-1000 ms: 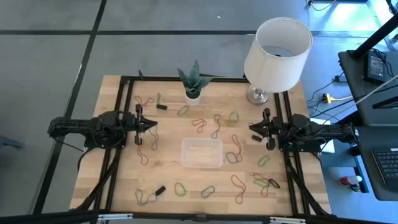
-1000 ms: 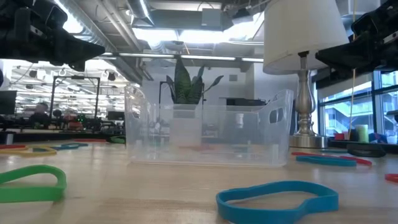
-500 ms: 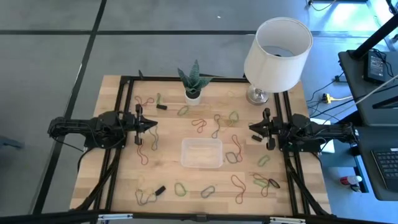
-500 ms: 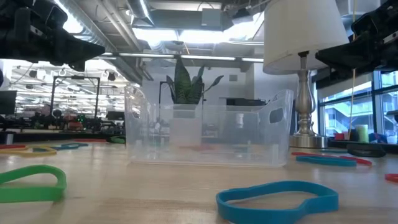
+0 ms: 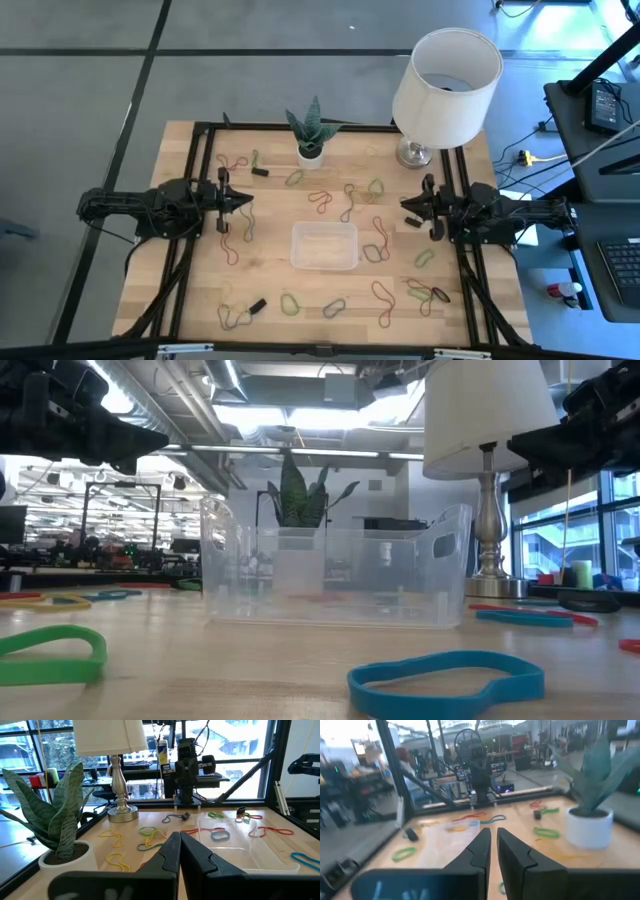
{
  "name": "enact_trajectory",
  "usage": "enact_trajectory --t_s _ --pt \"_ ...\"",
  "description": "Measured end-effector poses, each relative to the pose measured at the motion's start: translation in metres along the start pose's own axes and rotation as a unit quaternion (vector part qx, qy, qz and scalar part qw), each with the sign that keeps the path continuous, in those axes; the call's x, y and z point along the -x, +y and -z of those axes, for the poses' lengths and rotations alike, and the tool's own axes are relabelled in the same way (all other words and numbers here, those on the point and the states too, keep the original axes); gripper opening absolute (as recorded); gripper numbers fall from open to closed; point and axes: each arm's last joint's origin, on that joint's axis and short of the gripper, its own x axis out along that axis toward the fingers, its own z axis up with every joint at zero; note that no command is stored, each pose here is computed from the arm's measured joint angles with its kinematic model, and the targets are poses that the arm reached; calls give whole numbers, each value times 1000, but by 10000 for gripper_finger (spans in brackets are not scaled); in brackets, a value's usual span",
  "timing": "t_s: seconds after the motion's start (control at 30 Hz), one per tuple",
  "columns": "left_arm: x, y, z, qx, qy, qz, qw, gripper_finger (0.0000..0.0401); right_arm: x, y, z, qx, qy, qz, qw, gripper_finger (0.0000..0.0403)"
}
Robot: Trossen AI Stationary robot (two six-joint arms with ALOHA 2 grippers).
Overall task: Pick and place rubber bands into bin
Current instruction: Put the black rubber band into the transparent bin
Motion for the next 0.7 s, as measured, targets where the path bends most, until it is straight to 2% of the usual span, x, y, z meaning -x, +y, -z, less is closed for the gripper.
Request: enact_trajectory --t_s 0.07,0.17,0.27,0.33,0.5,0.6,0.7 --pt "0 0 0 0 0 0 1000 4 0 0 -1 -29 -1 -2 1000 34" --pt "0 0 0 0 0 0 1000 4 2 3 -13 -24 -18 -1 1000 11" --pt "0 0 0 0 0 0 1000 4 7 7 -39 -15 -41 39 998 6" --pt "0 0 0 0 0 0 1000 4 10 9 -57 -17 -31 71 997 4" --pt "0 0 0 0 0 0 1000 4 10 13 -93 -12 74 149 986 2" --pt "0 0 0 0 0 0 1000 4 2 14 -105 -34 153 196 968 2" --pt "0 0 0 0 0 0 1000 4 -12 15 -104 -44 243 230 941 2"
